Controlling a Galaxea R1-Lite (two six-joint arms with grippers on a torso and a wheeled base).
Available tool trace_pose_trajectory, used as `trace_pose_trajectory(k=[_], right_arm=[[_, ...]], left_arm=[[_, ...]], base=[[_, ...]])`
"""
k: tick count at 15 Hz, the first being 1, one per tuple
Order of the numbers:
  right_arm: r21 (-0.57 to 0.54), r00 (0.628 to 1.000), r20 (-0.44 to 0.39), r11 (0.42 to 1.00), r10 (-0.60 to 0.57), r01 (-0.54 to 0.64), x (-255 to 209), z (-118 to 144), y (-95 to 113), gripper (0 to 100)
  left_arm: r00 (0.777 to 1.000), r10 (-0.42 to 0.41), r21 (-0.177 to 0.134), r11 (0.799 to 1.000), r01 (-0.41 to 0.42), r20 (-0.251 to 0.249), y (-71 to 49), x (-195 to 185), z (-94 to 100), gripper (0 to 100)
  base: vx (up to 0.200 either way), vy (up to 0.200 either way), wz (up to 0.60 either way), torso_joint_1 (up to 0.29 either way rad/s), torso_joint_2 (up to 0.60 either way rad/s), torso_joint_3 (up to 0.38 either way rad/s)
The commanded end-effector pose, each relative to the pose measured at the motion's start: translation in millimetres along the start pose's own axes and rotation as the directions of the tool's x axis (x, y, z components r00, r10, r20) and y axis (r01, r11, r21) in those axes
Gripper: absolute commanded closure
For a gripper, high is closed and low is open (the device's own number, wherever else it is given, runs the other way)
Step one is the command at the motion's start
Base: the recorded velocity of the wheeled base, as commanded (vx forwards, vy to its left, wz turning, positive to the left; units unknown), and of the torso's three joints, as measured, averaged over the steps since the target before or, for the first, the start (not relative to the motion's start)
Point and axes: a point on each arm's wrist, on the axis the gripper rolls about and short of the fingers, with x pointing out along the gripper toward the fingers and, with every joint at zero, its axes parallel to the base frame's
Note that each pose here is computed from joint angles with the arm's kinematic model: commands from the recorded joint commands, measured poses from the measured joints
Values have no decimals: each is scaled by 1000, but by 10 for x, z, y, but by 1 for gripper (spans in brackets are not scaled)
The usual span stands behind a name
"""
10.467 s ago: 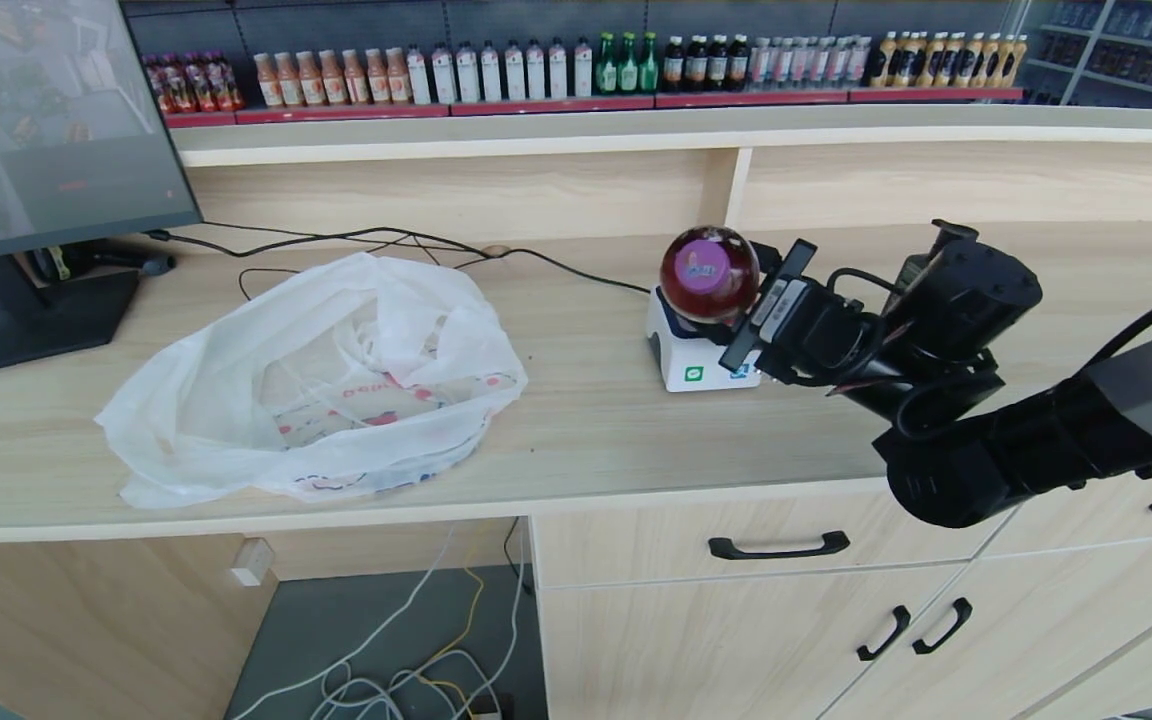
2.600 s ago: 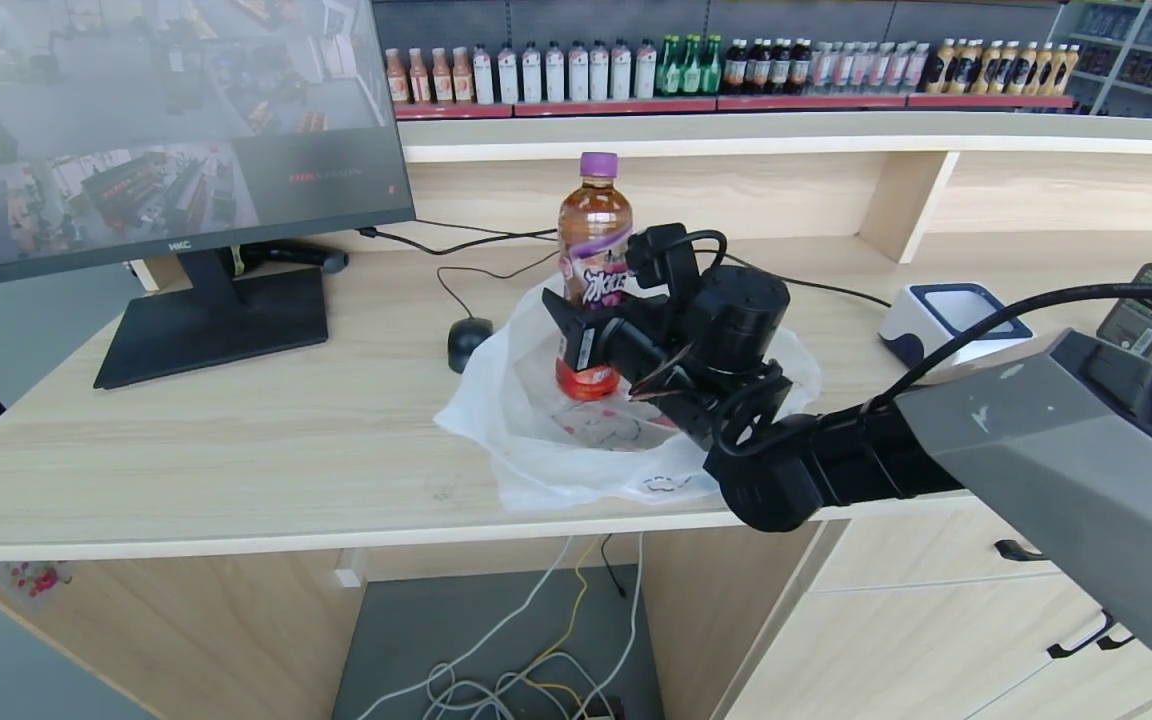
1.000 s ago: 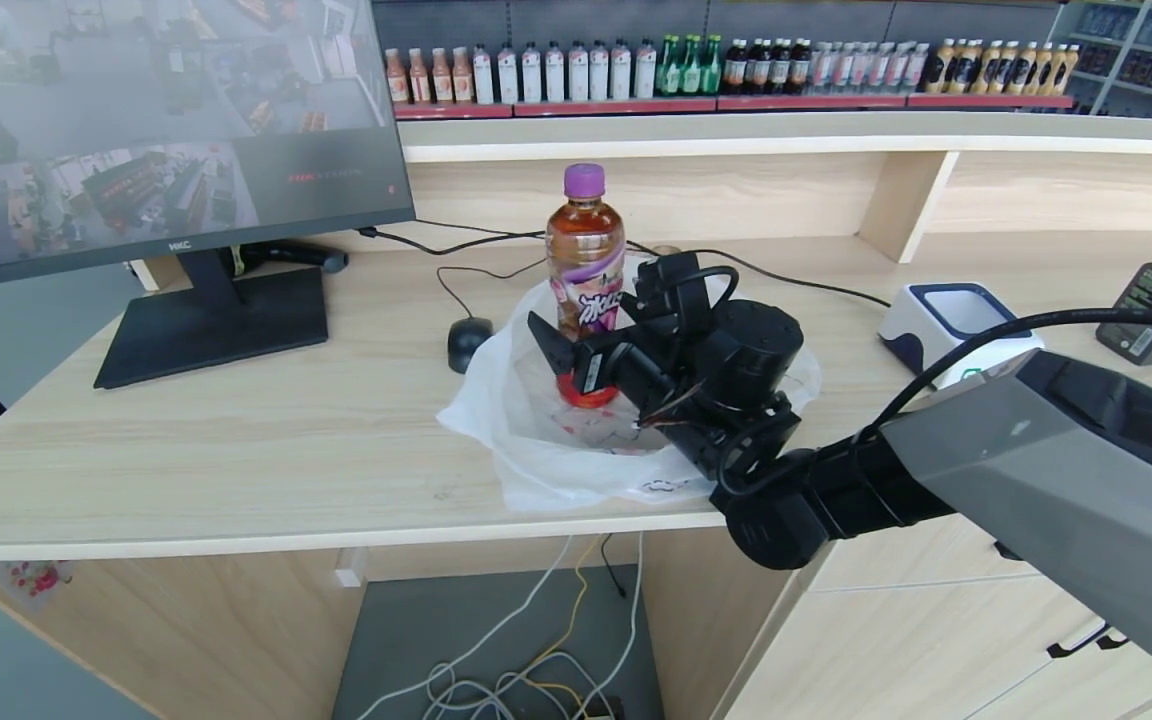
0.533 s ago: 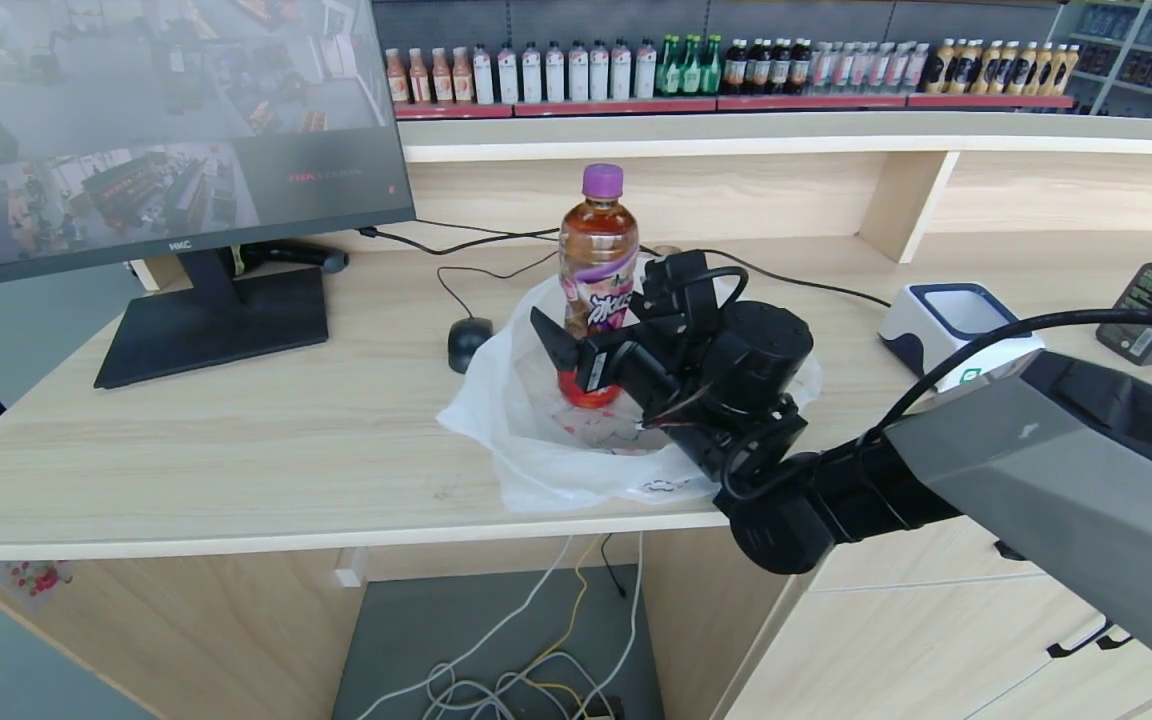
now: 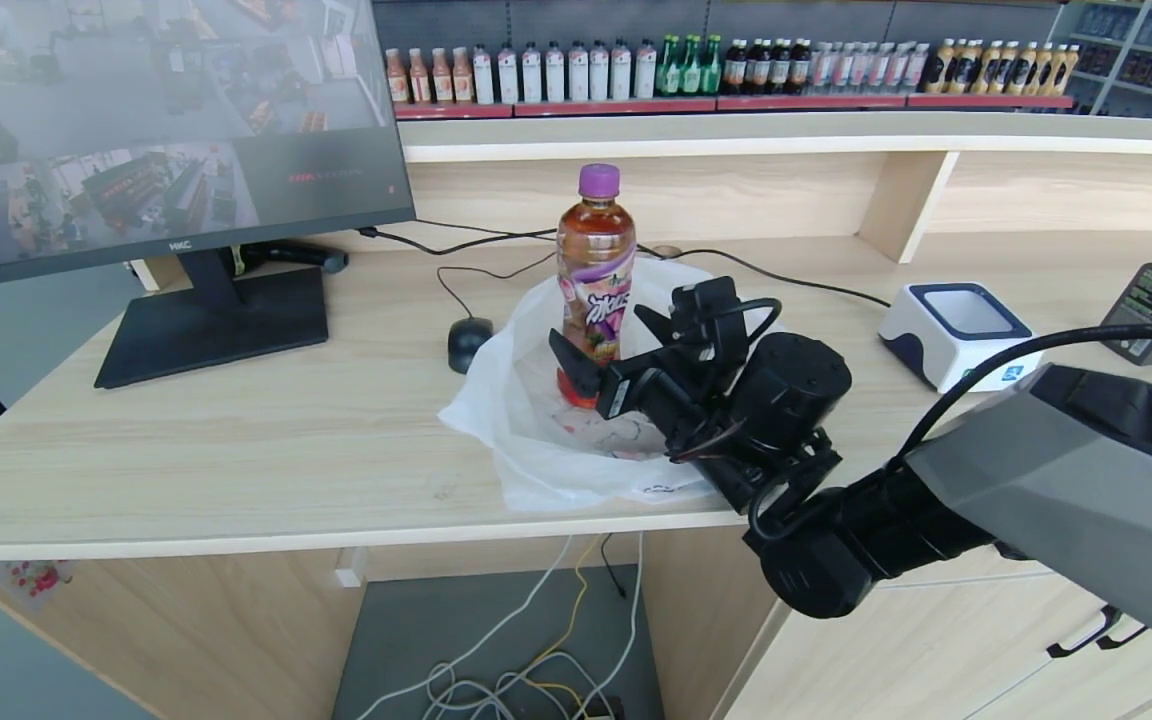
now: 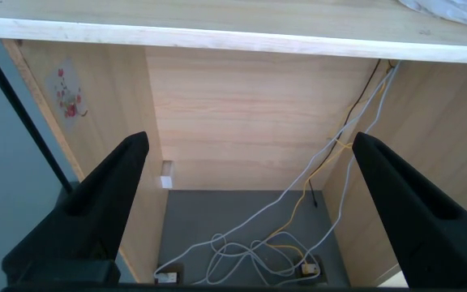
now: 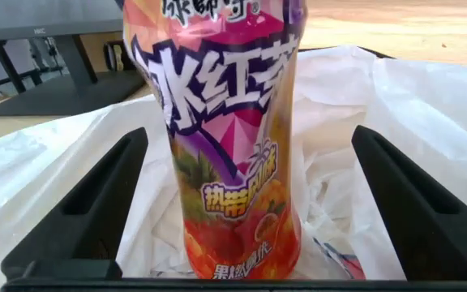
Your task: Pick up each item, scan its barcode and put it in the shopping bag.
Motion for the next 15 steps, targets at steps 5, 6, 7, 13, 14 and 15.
trace_pose_trajectory(k=[5, 6, 7, 13, 14, 15], right_arm=[[1, 1000, -6, 1000, 1, -1, -289, 82, -13, 0], [2, 1000, -1, 1000, 1, -1, -333, 124, -14, 0], [2, 1000, 4, 1000, 3, -3, -372, 174, -15, 0], [5, 1000, 28, 1000, -2, 2, -645, 485, -21, 0], [4, 999, 36, 1000, -5, 4, -707, 499, -33, 0], [-2, 1000, 11, 1000, -16, 16, -810, 462, -78, 0]], left_arm=[[1000, 0, 0, 1000, 0, 0, 0, 0, 0, 0], [1000, 0, 0, 1000, 0, 0, 0, 0, 0, 0], [1000, 0, 0, 1000, 0, 0, 0, 0, 0, 0], [1000, 0, -1, 1000, 0, 0, 0, 0, 0, 0], [1000, 0, -1, 1000, 0, 0, 0, 0, 0, 0], [1000, 0, -1, 1000, 0, 0, 0, 0, 0, 0]], base=[[0, 0, 0, 0, 0, 0], [0, 0, 0, 0, 0, 0], [0, 0, 0, 0, 0, 0], [0, 0, 0, 0, 0, 0], [0, 0, 0, 0, 0, 0], [0, 0, 0, 0, 0, 0]])
